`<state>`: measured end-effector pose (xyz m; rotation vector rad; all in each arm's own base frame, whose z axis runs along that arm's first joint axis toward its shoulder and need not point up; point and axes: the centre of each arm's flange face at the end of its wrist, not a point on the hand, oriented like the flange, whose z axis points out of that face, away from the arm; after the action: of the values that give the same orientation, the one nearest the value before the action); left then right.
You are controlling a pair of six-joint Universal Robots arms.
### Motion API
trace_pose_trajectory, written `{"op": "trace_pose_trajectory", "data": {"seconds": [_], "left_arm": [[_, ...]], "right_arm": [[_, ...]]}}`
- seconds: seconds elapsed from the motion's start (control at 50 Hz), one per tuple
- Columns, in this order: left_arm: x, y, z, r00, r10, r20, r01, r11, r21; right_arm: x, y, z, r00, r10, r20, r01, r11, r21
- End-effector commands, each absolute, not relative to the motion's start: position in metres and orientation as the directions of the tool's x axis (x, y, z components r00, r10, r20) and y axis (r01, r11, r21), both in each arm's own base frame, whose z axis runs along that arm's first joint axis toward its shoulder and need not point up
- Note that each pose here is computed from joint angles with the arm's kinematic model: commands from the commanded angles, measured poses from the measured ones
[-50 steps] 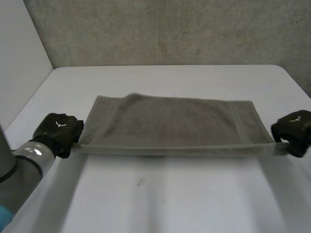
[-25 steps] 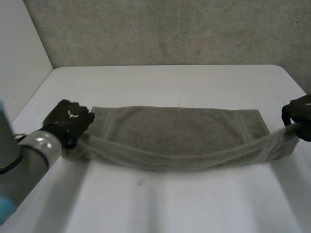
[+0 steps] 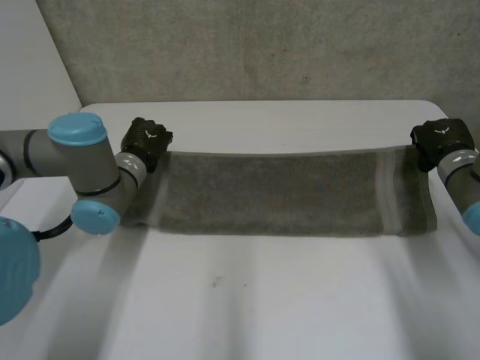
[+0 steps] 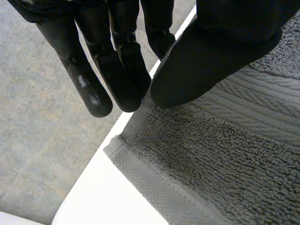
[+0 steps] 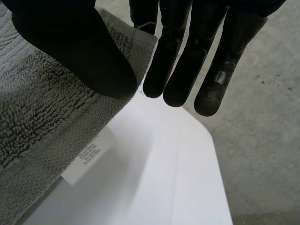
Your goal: Fold the towel.
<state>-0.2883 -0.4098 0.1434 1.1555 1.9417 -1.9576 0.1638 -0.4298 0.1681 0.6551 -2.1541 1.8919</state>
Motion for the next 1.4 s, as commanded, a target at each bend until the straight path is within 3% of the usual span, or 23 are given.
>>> {"op": "trace_pose_trajectory", "data": {"seconds": [0.02, 0.12, 0.24, 0.42, 0.52, 0.62, 0.72, 0.88, 1.18, 1.4], "left_arm": [[-0.299, -0.42, 0.136, -0.695, 0.391, -0.603, 0.587, -0.177, -0.79], [-0.301, -0.423, 0.13, -0.703, 0.393, -0.593, 0.575, -0.176, -0.799], [-0.302, -0.422, 0.132, -0.764, 0.415, -0.495, 0.486, -0.134, -0.863], [-0.293, -0.409, 0.174, -0.857, 0.416, -0.305, 0.305, -0.068, -0.95], [-0.279, -0.386, 0.196, -0.881, 0.413, -0.229, 0.243, -0.02, -0.97], [-0.266, -0.352, 0.214, -0.886, 0.416, -0.203, 0.226, 0.007, -0.974], [-0.254, -0.318, 0.222, -0.885, 0.422, -0.196, 0.233, 0.037, -0.972], [-0.244, -0.284, 0.212, -0.89, 0.424, -0.167, 0.212, 0.063, -0.975], [-0.225, -0.281, 0.199, -0.935, 0.356, 0.004, 0.018, 0.058, -0.998], [-0.224, -0.277, 0.199, -0.934, 0.356, 0.014, 0.005, 0.052, -0.999]], "right_arm": [[0.171, -0.444, 0.157, -0.878, -0.18, 0.443, -0.458, 0.052, -0.887], [0.179, -0.445, 0.143, -0.875, -0.202, 0.441, -0.461, 0.065, -0.885], [0.184, -0.443, 0.152, -0.876, -0.203, 0.437, -0.455, 0.045, -0.89], [0.18, -0.421, 0.219, -0.883, -0.156, 0.443, -0.44, -0.057, -0.896], [0.177, -0.399, 0.249, -0.884, -0.137, 0.447, -0.438, -0.091, -0.895], [0.174, -0.374, 0.255, -0.88, -0.155, 0.45, -0.446, -0.058, -0.893], [0.171, -0.339, 0.241, -0.874, -0.232, 0.427, -0.455, 0.081, -0.887], [0.17, -0.309, 0.217, -0.856, -0.309, 0.414, -0.475, 0.155, -0.866], [0.16, -0.32, 0.158, -0.843, -0.357, 0.402, -0.47, 0.128, -0.873], [0.146, -0.333, 0.128, -0.814, -0.357, 0.459, -0.535, 0.151, -0.832]]}}
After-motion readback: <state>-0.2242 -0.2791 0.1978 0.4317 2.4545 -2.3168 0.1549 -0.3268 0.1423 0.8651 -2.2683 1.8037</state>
